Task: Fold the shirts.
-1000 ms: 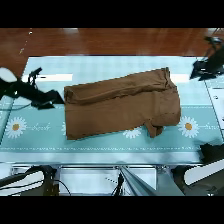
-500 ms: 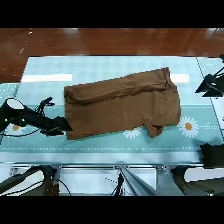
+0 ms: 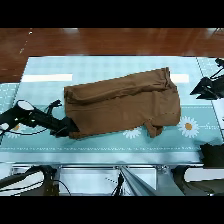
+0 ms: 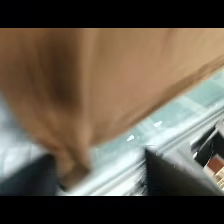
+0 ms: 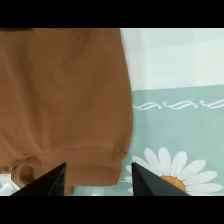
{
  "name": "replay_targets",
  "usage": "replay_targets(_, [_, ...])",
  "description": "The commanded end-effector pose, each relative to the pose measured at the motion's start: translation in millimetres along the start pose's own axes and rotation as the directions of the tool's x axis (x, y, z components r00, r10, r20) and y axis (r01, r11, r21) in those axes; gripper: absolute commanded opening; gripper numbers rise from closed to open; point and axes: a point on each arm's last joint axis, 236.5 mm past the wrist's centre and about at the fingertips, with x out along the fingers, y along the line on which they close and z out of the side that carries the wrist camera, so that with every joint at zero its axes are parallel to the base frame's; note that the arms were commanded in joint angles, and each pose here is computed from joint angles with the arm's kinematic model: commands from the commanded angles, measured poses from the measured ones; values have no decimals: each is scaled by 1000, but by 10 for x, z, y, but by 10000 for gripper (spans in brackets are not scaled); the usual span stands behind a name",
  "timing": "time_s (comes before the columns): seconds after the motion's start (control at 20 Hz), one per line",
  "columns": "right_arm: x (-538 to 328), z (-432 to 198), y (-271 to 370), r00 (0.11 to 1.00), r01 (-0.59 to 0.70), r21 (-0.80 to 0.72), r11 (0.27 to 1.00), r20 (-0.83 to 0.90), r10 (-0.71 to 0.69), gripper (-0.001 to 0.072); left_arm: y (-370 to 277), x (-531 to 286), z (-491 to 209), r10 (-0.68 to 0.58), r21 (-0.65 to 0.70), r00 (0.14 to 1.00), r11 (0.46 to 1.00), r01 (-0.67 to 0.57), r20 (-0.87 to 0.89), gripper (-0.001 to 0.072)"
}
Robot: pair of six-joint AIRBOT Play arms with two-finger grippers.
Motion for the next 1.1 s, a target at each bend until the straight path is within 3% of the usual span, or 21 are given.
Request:
replay_targets(0.0, [-34,-1,43,1000,-11,-5,1000,11,11,484,51,202,137,17,-70,1000,997,-16,19,176])
replay_targets(0.1, [-50,-25,-31,1000,22,-5,1000,6,-22,482,72,190,137,16,-58,1000,998,-15,17,49])
replay_targets(0.15, [-41,-70,-123,998,59,-1,998,-13,-59,474,69,181,118,10,-52,1000,999,-9,9,24])
replay_targets(0.6, [618,-862,-317,986,66,14,998,-155,-63,493,58,180,87,4,-18,1000,1000,-4,-4,24])
replay_targets(0.8, [855,-837,-199,994,-6,62,998,-108,12,491,58,180,90,4,-19,1000,1000,-4,-3,24])
replay_targets(1.05, [1237,-831,-88,997,26,32,999,-72,-24,486,44,166,117,2,-16,1000,1000,-2,4,24])
